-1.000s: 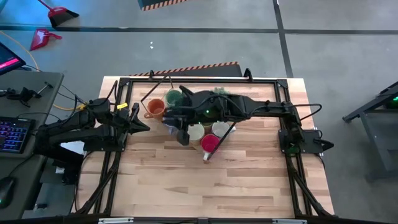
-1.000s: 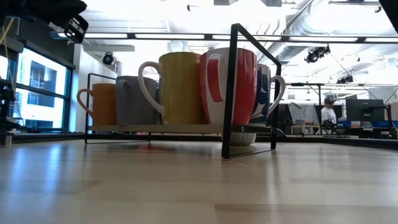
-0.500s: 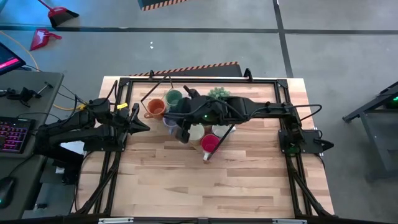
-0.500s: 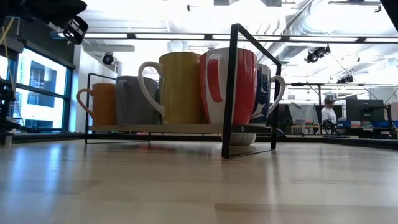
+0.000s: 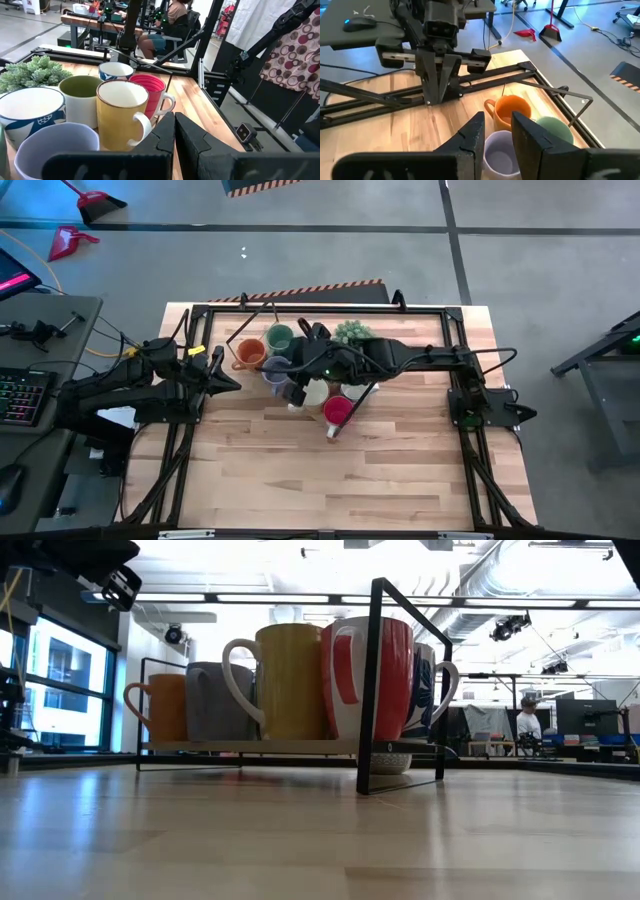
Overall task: Place coffee mugs
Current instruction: Adjust the yellow mug on the shelf
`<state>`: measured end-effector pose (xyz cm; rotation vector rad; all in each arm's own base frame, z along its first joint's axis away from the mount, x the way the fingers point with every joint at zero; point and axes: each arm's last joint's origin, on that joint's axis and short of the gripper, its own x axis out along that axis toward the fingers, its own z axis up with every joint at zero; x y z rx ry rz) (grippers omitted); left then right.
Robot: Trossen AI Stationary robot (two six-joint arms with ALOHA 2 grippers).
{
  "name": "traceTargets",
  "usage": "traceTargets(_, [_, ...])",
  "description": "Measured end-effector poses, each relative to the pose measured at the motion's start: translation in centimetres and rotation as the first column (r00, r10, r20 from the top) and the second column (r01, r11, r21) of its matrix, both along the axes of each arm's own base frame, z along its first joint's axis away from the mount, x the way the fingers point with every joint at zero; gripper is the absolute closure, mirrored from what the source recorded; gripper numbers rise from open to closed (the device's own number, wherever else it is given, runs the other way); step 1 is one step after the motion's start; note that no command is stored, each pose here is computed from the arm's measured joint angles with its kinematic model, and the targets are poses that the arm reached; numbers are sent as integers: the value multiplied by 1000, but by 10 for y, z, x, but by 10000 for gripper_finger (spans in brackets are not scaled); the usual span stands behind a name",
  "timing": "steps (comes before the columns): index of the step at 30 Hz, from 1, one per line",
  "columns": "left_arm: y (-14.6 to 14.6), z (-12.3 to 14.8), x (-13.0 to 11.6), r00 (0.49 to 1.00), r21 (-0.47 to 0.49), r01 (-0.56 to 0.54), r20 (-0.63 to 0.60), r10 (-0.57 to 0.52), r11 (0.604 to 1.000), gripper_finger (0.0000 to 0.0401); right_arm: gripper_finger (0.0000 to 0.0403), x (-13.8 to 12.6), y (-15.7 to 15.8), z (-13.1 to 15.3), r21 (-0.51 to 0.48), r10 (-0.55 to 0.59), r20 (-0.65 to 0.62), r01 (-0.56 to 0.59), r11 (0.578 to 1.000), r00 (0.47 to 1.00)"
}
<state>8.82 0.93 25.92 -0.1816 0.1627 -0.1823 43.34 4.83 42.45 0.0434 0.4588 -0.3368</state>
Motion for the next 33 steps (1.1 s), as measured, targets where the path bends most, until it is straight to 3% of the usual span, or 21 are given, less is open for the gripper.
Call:
traceTargets(12, [0, 0, 0, 1000, 2, 0, 1, 0, 1000, 401, 327, -12, 56, 3, -99, -79, 51, 84, 991, 996])
traceTargets(19, [0, 0, 0, 1000, 2, 0, 1, 0, 1000, 401, 327, -14, 71, 6, -19, -39, 105, 42, 999, 994])
traceTargets(27, [0, 0, 0, 1000, 1, 0, 0, 0, 1000, 401, 327, -10, 63, 6, 7, 16, 91, -17, 1000, 996])
traceTargets(33, [0, 0, 0, 1000, 1, 0, 0, 0, 1000, 401, 327, 0, 49, 5, 171, 51, 144, -75, 982, 988])
